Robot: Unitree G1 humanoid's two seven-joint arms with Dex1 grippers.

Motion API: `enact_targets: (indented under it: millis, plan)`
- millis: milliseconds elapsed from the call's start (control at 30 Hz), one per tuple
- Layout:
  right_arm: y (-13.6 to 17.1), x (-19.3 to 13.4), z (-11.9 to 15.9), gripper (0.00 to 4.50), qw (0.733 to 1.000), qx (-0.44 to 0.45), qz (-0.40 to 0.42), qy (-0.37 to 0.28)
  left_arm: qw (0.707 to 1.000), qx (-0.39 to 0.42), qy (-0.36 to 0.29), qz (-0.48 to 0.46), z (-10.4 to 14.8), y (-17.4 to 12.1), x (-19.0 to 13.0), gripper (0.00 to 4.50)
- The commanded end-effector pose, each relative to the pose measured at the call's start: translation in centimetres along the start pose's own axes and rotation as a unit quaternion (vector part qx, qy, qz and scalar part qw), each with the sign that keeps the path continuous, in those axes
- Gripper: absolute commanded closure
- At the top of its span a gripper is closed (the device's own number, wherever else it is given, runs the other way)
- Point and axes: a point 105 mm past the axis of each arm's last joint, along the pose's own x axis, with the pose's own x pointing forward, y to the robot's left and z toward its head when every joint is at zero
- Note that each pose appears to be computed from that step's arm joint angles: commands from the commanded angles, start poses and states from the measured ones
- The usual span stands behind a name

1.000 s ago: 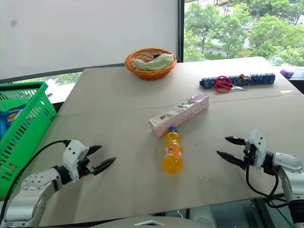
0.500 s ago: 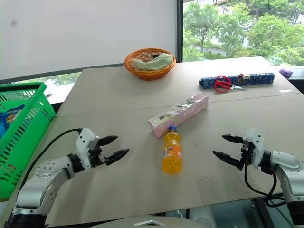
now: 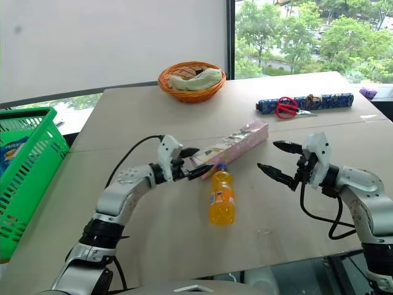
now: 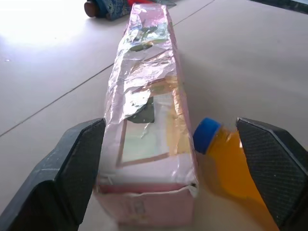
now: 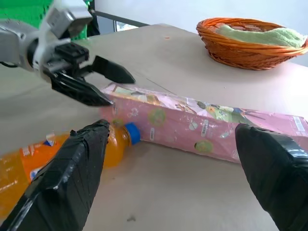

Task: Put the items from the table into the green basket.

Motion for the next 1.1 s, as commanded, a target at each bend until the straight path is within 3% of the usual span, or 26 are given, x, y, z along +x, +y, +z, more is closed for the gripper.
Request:
enact_targets:
  millis: [33, 400, 567, 667, 700, 800, 933, 1000, 1100]
  plan:
    - [0.8, 0.4, 2.0, 0.04, 1.0, -0.026, 0.008, -0.008, 1.0, 0.016, 0.022, -0.012, -0.8, -0.3, 0.5, 0.0]
    - [0.6, -0.5, 0.6, 0.04, 0.999, -0.01, -0.006, 0.047, 0.999, 0.032, 0.017, 0.037, -1.1, 1.1, 1.5, 0.0]
    - [0.6, -0.4, 0.4, 0.0, 0.998, -0.011, -0.003, 0.054, 0.998, 0.017, -0.011, 0.063, -0.6, 1.9, 1.1, 2.26]
    - [0.6, -0.1, 0.6, 0.0, 0.999, -0.015, 0.0, 0.053, 0.995, 0.015, -0.031, 0.092, 0.1, 2.8, 0.7, 3.24]
    - [0.6, -0.1, 0.7, 0.0, 0.999, -0.015, 0.0, 0.052, 0.993, 0.019, -0.043, 0.106, 0.7, 3.3, 0.3, 3.64]
    - [0.4, 0.1, 0.9, 0.0, 0.999, -0.019, 0.003, 0.049, 0.981, 0.025, -0.113, 0.159, 4.2, 5.3, -1.8, 3.64]
    - [0.3, 0.9, 1.9, 0.0, 0.999, -0.022, 0.01, 0.027, 0.96, 0.061, -0.148, 0.228, 7.6, 8.2, -5.1, 3.64]
    - [0.3, 1.5, 2.5, 0.0, 0.999, -0.027, 0.017, 0.014, 0.941, 0.081, -0.173, 0.278, 9.9, 9.9, -7.3, 3.64]
    - [0.8, 2.5, 4.7, 0.0, 0.998, -0.035, 0.046, -0.035, 0.89, 0.115, -0.217, 0.385, 13.8, 12.2, -11.9, 3.64]
